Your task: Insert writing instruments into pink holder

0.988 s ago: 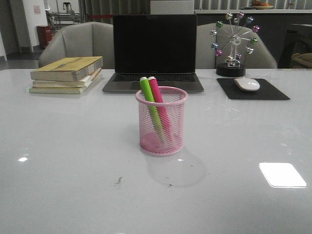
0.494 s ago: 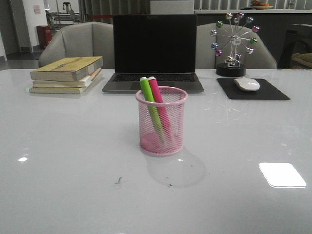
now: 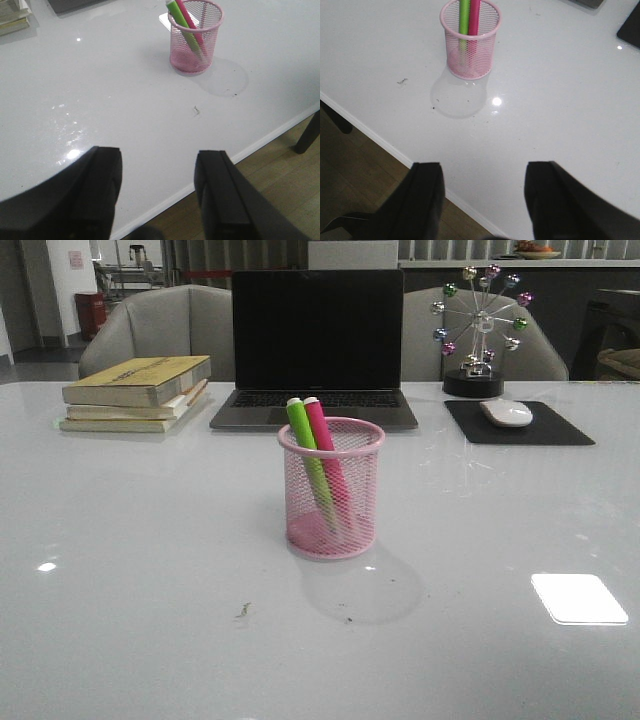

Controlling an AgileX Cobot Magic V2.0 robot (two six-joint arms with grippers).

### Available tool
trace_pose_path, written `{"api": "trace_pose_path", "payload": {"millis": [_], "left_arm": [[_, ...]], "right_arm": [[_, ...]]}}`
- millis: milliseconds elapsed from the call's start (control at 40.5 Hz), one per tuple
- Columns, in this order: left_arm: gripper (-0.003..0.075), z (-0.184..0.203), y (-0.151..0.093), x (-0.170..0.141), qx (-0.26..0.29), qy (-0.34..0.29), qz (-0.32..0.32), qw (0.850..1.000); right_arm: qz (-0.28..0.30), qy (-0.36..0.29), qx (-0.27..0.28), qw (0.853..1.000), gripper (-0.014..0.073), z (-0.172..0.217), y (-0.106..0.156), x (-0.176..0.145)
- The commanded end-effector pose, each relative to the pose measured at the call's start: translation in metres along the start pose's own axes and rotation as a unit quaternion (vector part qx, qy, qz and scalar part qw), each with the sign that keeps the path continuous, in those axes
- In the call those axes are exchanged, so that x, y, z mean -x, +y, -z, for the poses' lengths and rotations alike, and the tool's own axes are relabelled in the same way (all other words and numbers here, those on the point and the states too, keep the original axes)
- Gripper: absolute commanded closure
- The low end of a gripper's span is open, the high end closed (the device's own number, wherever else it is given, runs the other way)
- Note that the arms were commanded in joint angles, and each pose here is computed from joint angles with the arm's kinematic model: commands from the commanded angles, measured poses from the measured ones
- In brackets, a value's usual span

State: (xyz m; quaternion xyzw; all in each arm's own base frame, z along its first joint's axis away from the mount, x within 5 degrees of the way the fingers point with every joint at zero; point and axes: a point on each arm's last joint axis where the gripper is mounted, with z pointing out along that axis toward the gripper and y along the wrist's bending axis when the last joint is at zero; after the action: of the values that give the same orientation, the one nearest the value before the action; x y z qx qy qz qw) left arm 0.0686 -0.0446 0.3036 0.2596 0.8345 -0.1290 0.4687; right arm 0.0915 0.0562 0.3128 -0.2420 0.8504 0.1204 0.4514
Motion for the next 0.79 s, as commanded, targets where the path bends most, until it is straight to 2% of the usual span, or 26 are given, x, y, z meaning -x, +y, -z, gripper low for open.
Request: {"api": "trace_pose_path", "payload": {"millis": [0,74,148,222,247,766], "left_arm": [[0.0372,0.0045,0.0002,0.0119,-0.001,-0.039,0.004,0.999],[0.0438,0.0045,0.0002,0.0119,-0.001,-0.039,0.004,0.999],[0.0534,0.0045,0.0002,0.0119,-0.001,-0.039,0.004,0.999],[0.0611,0.0045,0.0002,0.0119,-0.001,-0.039,0.004,0.999],[0.0635,0.0045,0.0000,0.0119,-0.002,-0.039,0.004,0.999],[0.0629,0.0042,0.0001,0.0114,-0.001,-0.041,0.003,0.999]], "right_arm": [[0.005,-0.046,-0.003,0.999,0.0232,0.0052,-0.0008,0.0129],[0.005,-0.046,-0.003,0.999,0.0347,0.0051,-0.0008,0.0128],[0.005,-0.045,-0.003,0.999,0.0476,0.0051,-0.0008,0.0127],[0.005,-0.045,-0.003,0.999,0.0547,0.0051,-0.0008,0.0127],[0.005,-0.045,-0.003,0.999,0.0537,0.0051,-0.0008,0.0126],[0.005,-0.041,-0.003,0.999,0.0539,0.0051,-0.0008,0.0120]]}}
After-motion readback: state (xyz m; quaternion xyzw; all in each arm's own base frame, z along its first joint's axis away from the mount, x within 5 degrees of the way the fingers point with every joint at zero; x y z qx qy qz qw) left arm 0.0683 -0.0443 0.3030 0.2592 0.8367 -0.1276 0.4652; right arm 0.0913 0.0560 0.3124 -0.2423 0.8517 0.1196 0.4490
